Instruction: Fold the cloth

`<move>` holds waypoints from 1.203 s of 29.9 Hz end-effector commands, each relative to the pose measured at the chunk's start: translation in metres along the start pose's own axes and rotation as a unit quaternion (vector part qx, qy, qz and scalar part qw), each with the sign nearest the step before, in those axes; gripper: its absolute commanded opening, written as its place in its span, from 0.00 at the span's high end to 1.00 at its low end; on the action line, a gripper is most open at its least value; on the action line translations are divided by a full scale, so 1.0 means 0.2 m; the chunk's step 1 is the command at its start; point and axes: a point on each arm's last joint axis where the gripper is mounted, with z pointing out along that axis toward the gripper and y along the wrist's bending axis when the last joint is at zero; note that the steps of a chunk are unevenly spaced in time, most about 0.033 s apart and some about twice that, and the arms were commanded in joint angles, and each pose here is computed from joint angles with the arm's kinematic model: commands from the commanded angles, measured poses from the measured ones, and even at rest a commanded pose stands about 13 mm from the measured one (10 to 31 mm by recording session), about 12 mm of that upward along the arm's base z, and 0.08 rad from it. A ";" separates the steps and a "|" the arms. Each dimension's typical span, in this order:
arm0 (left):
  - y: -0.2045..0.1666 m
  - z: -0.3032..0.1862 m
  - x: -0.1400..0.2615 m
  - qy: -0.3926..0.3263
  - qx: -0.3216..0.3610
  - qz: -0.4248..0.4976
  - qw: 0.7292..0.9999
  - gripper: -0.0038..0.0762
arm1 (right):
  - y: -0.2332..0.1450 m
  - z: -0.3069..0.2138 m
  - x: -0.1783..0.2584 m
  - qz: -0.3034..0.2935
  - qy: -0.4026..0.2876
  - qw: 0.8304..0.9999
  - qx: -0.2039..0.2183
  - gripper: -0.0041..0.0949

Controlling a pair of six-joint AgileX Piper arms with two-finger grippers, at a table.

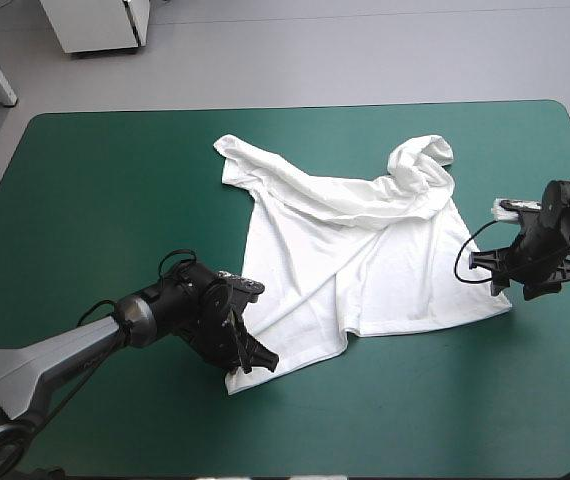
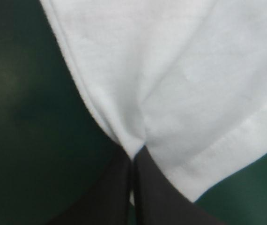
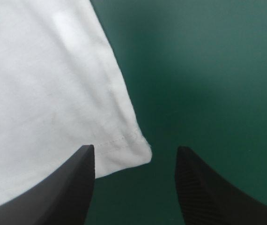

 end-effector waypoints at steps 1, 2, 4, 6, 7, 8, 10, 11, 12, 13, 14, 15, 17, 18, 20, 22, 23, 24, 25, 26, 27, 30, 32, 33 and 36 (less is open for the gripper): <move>-0.06 0.05 -0.04 -0.028 0.049 -0.028 0.998 0.98 | -0.01 -0.03 0.02 -0.002 -0.018 1.000 0.000 0.47; -0.06 0.05 -0.04 -0.028 0.049 -0.028 0.998 0.98 | -0.01 -0.01 0.03 -0.002 -0.014 1.000 0.000 0.47; -0.06 0.05 -0.04 -0.028 0.049 -0.028 0.998 0.98 | -0.01 0.02 0.05 -0.001 -0.011 1.000 0.000 0.47; -0.06 0.05 -0.04 -0.028 0.050 -0.029 0.998 0.98 | -0.01 0.04 0.06 -0.001 -0.011 1.000 0.000 0.47; -0.06 0.05 -0.04 -0.028 0.050 -0.029 0.998 0.98 | -0.01 0.05 0.06 0.000 -0.014 1.000 -0.001 0.47; -0.06 0.05 -0.04 -0.028 0.050 -0.029 0.998 0.98 | -0.01 0.05 0.06 0.000 -0.014 1.000 -0.002 0.47; -0.06 0.05 -0.04 -0.028 0.050 -0.029 0.998 0.98 | -0.01 0.06 0.06 0.000 -0.020 1.000 -0.002 0.47; -0.06 0.05 -0.04 -0.028 0.050 -0.029 0.998 0.98 | -0.01 0.07 0.05 0.000 -0.020 1.000 -0.001 0.47; -0.06 0.05 -0.04 -0.028 0.050 -0.029 0.998 0.98 | -0.01 0.08 0.05 0.000 -0.018 1.000 -0.001 0.47; -0.06 0.05 -0.04 -0.028 0.051 -0.029 0.998 0.98 | -0.01 0.09 0.05 0.000 -0.013 1.000 -0.002 0.47; -0.06 0.05 -0.04 -0.028 0.052 -0.030 0.998 0.98 | -0.01 0.12 0.04 0.004 -0.006 1.000 -0.007 0.47; -0.06 0.05 -0.04 -0.028 0.052 -0.030 0.998 0.98 | 0.00 0.14 0.04 0.007 0.003 1.000 -0.011 0.48; -0.06 0.05 -0.03 -0.027 0.053 -0.031 0.998 0.98 | 0.01 0.19 0.03 0.011 0.022 1.000 -0.019 0.49; -0.06 0.05 -0.04 -0.028 0.052 -0.031 0.998 0.98 | 0.01 0.21 0.03 0.010 0.031 0.999 -0.024 0.51; -0.06 0.05 -0.03 -0.027 0.055 -0.032 0.998 0.98 | 0.02 0.24 0.03 0.016 0.044 0.998 -0.033 0.55; -0.06 0.05 -0.03 -0.027 0.056 -0.034 0.998 0.98 | 0.02 0.26 0.03 0.017 0.056 0.998 -0.036 0.64; -0.06 0.05 -0.04 -0.030 0.057 -0.034 0.997 0.98 | 0.02 0.27 0.03 0.015 0.062 0.997 -0.037 0.71; -0.06 0.05 -0.04 -0.031 0.058 -0.035 0.997 0.98 | 0.02 0.27 0.04 0.015 0.064 0.997 -0.037 0.80; -0.06 0.05 -0.04 -0.032 0.058 -0.036 0.997 0.98 | 0.02 0.27 0.04 0.015 0.064 0.997 -0.037 0.87; -0.06 0.05 -0.04 -0.032 0.058 -0.036 0.997 0.98 | 0.02 0.27 0.04 0.015 0.064 0.997 -0.037 0.97; -0.06 0.05 -0.04 -0.032 0.058 -0.036 0.997 0.98 | 0.02 0.27 0.03 0.018 0.064 0.997 -0.037 0.97; -0.06 0.04 -0.05 -0.036 0.047 -0.025 0.998 0.98 | 0.03 0.23 0.02 0.030 0.063 0.997 -0.046 0.98; -0.05 0.01 -0.07 -0.043 0.035 -0.013 0.998 0.98 | 0.05 0.16 0.00 0.035 0.042 0.997 -0.061 0.98; -0.05 -0.02 -0.09 -0.050 0.032 -0.010 0.998 0.98 | 0.06 0.11 -0.01 0.037 0.027 0.997 -0.069 0.98; -0.04 -0.14 -0.18 -0.081 0.035 -0.007 0.996 0.98 | 0.08 -0.09 -0.03 0.035 -0.039 0.995 -0.090 0.98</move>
